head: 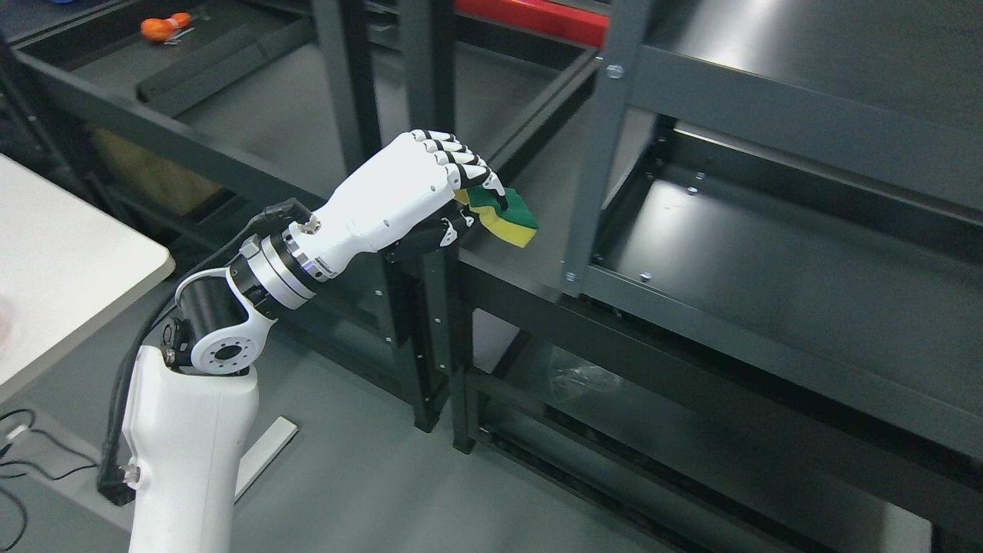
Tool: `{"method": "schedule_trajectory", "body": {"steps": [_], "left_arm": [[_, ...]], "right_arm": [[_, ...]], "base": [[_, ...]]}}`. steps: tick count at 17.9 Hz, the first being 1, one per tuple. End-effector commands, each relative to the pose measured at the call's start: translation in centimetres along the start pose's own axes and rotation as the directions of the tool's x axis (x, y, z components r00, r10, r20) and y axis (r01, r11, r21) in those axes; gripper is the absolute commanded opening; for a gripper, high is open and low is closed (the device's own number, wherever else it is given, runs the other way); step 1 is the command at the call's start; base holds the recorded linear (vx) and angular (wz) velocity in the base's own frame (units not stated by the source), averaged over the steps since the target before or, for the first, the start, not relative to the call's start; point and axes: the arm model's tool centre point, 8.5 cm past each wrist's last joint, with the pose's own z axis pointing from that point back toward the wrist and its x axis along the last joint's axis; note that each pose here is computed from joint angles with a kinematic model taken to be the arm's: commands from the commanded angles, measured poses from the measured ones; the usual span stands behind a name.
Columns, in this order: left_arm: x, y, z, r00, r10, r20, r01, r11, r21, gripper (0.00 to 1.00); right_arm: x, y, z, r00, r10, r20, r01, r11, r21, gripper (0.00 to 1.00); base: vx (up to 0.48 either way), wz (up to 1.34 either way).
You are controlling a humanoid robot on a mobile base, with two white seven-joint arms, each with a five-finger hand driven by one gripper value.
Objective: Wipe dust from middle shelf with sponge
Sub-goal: 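Turn toward the metal shelf, carrying the sponge in the left hand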
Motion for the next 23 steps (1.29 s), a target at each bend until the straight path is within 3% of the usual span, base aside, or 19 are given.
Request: {"method": "schedule_trajectory", "body": {"steps": [1, 4, 8, 13, 19, 20, 23], "left_arm": [[0.0, 0.7, -0.5, 1.0, 0.012, 0.003, -0.012, 0.999, 0.031, 0.0], [1.0, 1.3, -2.1, 0.998, 0.028, 0.063, -0.032, 0.998, 0.06, 0.0], [2.9, 4.5, -6.1, 0.982, -0.05, 0.184, 0.035, 0.996, 0.084, 0.0], [6.8, 7.4, -11.5, 0.92, -0.135, 0.368, 0.109, 0.99, 0.089, 0.0], [5.5, 13.6, -16.2, 0.882, -0.327, 0.34, 0.321, 0.944, 0.075, 0.01], [5.8, 13.8, -17.0, 0.87, -0.342, 0.355, 0.34, 0.938, 0.07, 0.01], [9.3, 9.4, -19.2, 0.819, -0.301, 0.488, 0.348, 0.938, -0.005, 0.01]], "right_arm": [[1.0, -1.0, 0.0, 1.0, -0.003, 0.023, 0.003, 1.0, -0.014, 1.0], [1.0, -1.0, 0.0, 1.0, -0.003, 0.023, 0.003, 1.0, -0.014, 1.0], [1.0, -1.0, 0.0, 1.0, -0.003, 0.023, 0.003, 1.0, -0.014, 1.0], [1.0, -1.0, 0.0, 1.0, -0.003, 0.023, 0.003, 1.0, -0.014, 1.0], [1.0, -1.0, 0.0, 1.0, -0.003, 0.023, 0.003, 1.0, -0.014, 1.0], [1.0, -1.0, 0.0, 1.0, -0.003, 0.023, 0.003, 1.0, -0.014, 1.0], [1.0, -1.0, 0.0, 1.0, -0.003, 0.023, 0.003, 1.0, -0.014, 1.0]], "base": [[-0.161, -0.79], [-0.13, -0.81], [-0.088, -0.74], [-0.043, -0.67], [0.021, -0.39], [0.061, -0.02], [0.068, 0.02]]}}
